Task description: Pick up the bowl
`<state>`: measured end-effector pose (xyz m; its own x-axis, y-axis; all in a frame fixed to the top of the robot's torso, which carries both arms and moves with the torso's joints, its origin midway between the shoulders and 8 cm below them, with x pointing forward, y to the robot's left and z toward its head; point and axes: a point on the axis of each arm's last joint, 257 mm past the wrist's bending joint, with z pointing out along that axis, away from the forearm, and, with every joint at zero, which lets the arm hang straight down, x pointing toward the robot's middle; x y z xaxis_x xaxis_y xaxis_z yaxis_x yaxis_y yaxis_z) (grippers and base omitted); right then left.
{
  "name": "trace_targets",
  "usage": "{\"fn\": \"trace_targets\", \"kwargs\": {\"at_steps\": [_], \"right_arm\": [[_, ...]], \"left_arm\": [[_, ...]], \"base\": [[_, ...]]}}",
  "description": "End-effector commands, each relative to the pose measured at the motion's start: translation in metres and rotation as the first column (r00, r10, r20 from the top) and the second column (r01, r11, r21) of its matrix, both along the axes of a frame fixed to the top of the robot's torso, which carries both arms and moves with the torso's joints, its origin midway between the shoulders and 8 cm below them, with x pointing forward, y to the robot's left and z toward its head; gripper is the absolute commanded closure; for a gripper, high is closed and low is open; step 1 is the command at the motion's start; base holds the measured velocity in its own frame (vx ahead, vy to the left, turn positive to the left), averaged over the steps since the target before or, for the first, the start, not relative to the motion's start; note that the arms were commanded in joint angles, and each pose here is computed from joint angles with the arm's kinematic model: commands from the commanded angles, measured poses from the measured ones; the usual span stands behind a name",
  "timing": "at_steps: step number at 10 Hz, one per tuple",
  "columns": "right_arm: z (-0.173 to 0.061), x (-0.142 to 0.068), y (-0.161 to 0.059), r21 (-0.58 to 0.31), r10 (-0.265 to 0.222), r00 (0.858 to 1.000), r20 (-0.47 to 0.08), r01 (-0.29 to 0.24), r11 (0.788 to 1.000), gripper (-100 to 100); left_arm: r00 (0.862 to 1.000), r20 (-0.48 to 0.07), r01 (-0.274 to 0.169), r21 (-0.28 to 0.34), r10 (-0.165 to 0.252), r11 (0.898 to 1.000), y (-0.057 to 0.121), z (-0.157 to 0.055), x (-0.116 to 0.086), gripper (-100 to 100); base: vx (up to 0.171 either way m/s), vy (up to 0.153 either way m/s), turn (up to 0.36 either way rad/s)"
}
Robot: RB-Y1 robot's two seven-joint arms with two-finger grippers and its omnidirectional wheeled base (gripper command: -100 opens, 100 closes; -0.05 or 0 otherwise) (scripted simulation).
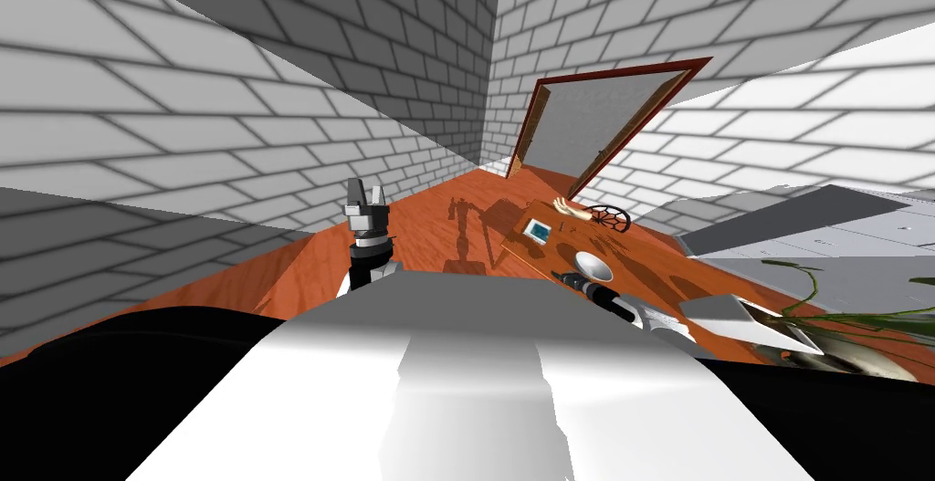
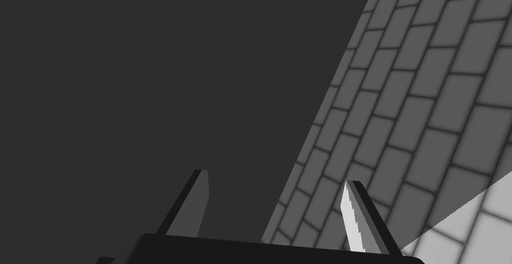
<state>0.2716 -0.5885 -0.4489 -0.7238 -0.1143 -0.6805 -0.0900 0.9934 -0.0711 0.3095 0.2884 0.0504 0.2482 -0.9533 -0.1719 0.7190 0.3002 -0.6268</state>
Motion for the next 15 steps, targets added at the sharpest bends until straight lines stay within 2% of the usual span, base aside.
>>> {"fn": "trace_targets", "kwargs": {"at_steps": [1, 3, 5, 7, 8, 9, 10, 12, 13, 15], "right_arm": [[0.000, -0.012, -0.011, -0.034, -0.003, 1.000, -0.026, 0.002, 0.999, -100], [-0.001, -0.051, -0.059, -0.148, -0.026, 0.993, -0.117, 0.008, 0.989, -100], [0.001, -0.090, -0.098, -0.240, -0.055, 0.979, -0.199, 0.006, 0.971, -100], [0.001, -0.090, -0.098, -0.240, -0.055, 0.979, -0.199, 0.006, 0.971, -100], [0.002, -0.108, -0.113, -0.277, -0.071, 0.969, -0.235, 0.003, 0.961, -100], [0.002, -0.108, -0.113, -0.277, -0.071, 0.969, -0.235, 0.003, 0.961, -100], [0.003, -0.143, -0.136, -0.334, -0.098, 0.949, -0.299, -0.008, 0.943, -100], [0.002, -0.173, -0.149, -0.368, -0.118, 0.929, -0.352, -0.021, 0.930, -100], [-0.003, -0.196, -0.153, -0.381, -0.128, 0.911, -0.392, -0.034, 0.924, -100], [-0.003, -0.196, -0.153, -0.381, -0.128, 0.911, -0.392, -0.034, 0.924, -100]], "left_arm": [[1.000, 0.000, 0.000, 0.000, 0.000, 1.000, 0.000, 0.000, 0.000, 0], [1.000, 0.000, 0.000, 0.000, 0.000, 1.000, 0.000, 0.000, 0.000, 0], [1.000, 0.000, 0.000, 0.000, 0.000, 1.000, 0.000, 0.000, 0.000, 0], [1.000, 0.000, 0.000, 0.000, 0.000, 1.000, 0.000, 0.000, 0.000, 0], [1.000, 0.000, 0.000, 0.000, 0.000, 1.000, 0.000, 0.000, 0.000, 0], [1.000, 0.000, 0.000, 0.000, 0.000, 1.000, 0.000, 0.000, 0.000, 0], [1.000, 0.000, 0.000, 0.000, 0.000, 1.000, 0.000, 0.000, 0.000, 0], [1.000, 0.000, 0.000, 0.000, 0.000, 1.000, 0.000, 0.000, 0.000, 0], [1.000, 0.000, 0.000, 0.000, 0.000, 1.000, 0.000, 0.000, 0.000, 0], [1.000, 0.000, 0.000, 0.000, 0.000, 1.000, 0.000, 0.000, 0.000, 0]], "base": [[0.054, -0.003, 0.047], [0.082, -0.019, 0.135], [0.120, -0.045, 0.170], [0.044, -0.029, 0.010], [0.022, -0.017, 0.113], [0.033, -0.023, 0.047], [0.091, -0.043, 0.183], [0.117, -0.098, 0.141], [0.124, -0.110, 0.134], [0.041, -0.055, 0.034]]}}
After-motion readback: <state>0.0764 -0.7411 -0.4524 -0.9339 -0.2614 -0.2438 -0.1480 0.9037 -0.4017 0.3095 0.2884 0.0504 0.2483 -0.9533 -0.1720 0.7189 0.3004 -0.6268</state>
